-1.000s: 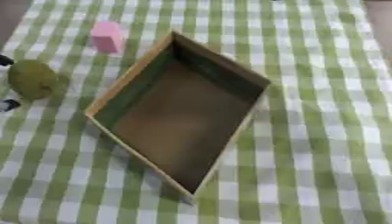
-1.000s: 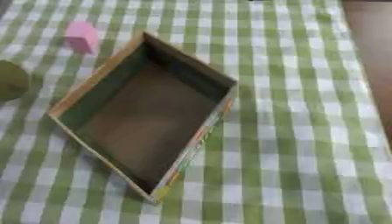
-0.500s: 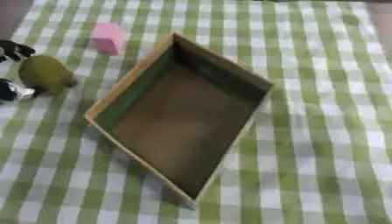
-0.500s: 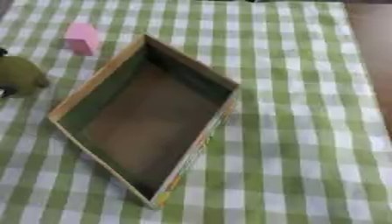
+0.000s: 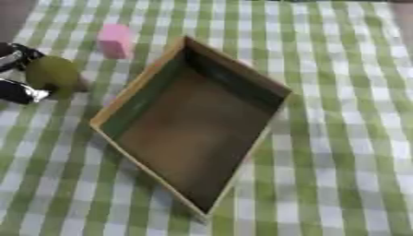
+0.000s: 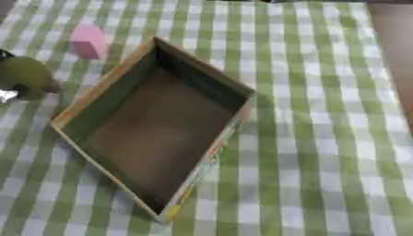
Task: Pick up objects on the table and place them in the box.
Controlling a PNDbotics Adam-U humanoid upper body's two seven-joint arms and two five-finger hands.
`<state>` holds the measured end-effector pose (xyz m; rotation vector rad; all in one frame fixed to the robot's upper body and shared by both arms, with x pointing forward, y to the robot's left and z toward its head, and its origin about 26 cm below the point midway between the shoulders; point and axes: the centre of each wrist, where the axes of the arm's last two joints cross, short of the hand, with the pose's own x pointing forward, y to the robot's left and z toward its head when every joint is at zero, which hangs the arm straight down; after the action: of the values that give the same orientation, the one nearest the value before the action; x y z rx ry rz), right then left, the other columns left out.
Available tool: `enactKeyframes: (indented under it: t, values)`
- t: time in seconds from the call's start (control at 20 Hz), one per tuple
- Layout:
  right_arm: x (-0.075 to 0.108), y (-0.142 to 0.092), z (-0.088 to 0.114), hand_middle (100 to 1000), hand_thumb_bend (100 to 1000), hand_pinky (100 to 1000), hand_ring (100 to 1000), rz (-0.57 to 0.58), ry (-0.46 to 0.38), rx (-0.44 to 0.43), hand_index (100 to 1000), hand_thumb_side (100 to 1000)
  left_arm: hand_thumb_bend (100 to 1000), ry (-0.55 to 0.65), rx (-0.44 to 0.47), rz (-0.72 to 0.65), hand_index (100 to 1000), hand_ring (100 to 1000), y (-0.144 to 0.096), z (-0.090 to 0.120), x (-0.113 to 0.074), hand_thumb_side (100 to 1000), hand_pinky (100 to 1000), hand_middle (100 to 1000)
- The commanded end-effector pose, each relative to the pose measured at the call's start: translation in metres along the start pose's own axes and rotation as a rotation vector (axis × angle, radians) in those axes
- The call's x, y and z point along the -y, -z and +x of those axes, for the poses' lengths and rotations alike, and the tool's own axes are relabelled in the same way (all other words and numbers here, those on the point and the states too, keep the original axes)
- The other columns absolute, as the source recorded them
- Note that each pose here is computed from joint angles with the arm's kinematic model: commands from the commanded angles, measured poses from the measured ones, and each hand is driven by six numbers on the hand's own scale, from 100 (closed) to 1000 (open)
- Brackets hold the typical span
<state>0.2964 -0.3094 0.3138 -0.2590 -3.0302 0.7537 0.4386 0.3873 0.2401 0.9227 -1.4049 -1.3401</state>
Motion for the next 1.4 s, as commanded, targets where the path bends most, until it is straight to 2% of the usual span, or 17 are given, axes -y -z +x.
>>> enactKeyframes:
  t: [0.05, 0.1, 0.35, 0.65, 0.7, 0.75, 0.9, 1.05, 1.4]
  values:
    - [0.004, 0.007, 0.004, 522, 100, 904, 504, 0.011, 0.0, 0.024, 835, 470, 100, -0.011, 0.016, 0.088, 711, 572, -0.005, 0.001, -0.017, 149, 630, 531]
    - [0.004, 0.007, 0.004, 523, 100, 903, 505, 0.011, 0.001, 0.023, 835, 470, 100, -0.013, 0.018, 0.102, 685, 542, -0.005, 0.002, -0.017, 106, 594, 509]
    - [0.005, 0.005, 0.004, 524, 100, 903, 508, 0.011, 0.002, 0.017, 835, 470, 100, 0.05, 0.1, 0.181, 660, 560, -0.011, 0.019, -0.028, 105, 584, 513]
    - [0.007, 0.005, 0.005, 528, 100, 899, 509, 0.009, -0.002, 0.014, 834, 470, 100, 0.134, 0.279, 0.313, 653, 551, -0.016, 0.064, -0.061, 135, 580, 508]
    - [0.008, 0.005, 0.005, 529, 100, 899, 509, 0.008, -0.003, 0.014, 834, 486, 100, 0.146, 0.318, 0.333, 653, 551, -0.016, 0.075, -0.067, 348, 581, 508]
    - [0.008, 0.005, 0.005, 530, 100, 898, 509, 0.007, -0.005, 0.014, 834, 470, 100, 0.158, 0.353, 0.348, 653, 551, -0.017, 0.084, -0.072, 124, 585, 508]
    - [0.009, 0.006, 0.005, 532, 100, 896, 510, 0.003, -0.006, 0.018, 833, 470, 100, 0.214, 0.477, 0.366, 652, 553, -0.016, 0.12, -0.082, 100, 594, 508]
    - [0.009, 0.007, 0.005, 534, 100, 895, 510, -0.002, -0.006, 0.024, 833, 466, 100, 0.254, 0.594, 0.37, 653, 553, -0.017, 0.156, -0.084, 100, 596, 509]
    - [0.012, 0.013, 0.006, 541, 100, 889, 514, -0.019, -0.01, 0.046, 831, 426, 100, 0.335, 0.805, 0.36, 654, 533, -0.028, 0.241, -0.076, 100, 585, 508]
